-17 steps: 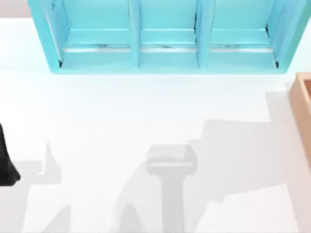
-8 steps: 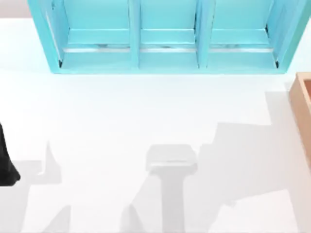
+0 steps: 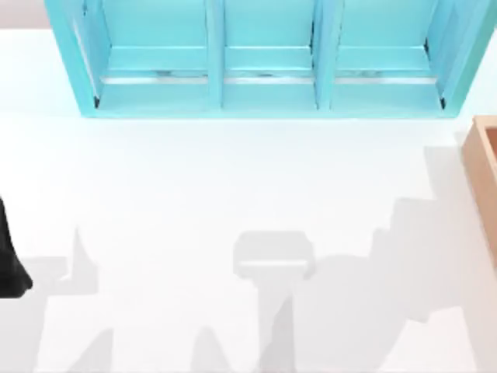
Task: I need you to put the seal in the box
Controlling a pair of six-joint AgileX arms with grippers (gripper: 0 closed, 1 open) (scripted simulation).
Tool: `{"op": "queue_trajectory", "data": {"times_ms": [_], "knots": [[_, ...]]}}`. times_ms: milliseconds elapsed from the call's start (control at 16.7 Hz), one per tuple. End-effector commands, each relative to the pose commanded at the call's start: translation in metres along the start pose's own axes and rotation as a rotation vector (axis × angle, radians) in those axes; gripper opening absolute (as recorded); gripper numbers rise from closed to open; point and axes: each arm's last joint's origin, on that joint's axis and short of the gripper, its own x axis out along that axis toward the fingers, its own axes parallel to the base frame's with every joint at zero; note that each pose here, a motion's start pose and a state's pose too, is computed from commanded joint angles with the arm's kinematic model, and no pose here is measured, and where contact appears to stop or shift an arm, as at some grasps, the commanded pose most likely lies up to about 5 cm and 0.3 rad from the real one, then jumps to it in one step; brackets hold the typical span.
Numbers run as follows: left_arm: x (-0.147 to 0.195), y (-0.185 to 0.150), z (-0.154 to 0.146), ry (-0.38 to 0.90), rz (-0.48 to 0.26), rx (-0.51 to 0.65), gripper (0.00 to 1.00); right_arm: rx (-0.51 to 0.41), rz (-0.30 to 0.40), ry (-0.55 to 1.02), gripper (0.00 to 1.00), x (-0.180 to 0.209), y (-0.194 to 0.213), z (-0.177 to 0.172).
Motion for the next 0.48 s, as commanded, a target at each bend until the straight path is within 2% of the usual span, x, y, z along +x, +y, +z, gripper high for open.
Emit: {"op": "queue_trajectory", "data": {"times_ms": [180, 480], "knots": [[0.0, 0.0, 0.0, 0.0, 0.0, 0.0, 1.0, 0.0, 0.0, 0.0, 0.0, 0.0, 0.0, 0.0], [0.0, 0.0, 0.0, 0.0, 0.0, 0.0, 1.0, 0.0, 0.0, 0.0, 0.38, 0.0, 0.0, 0.0]]}}
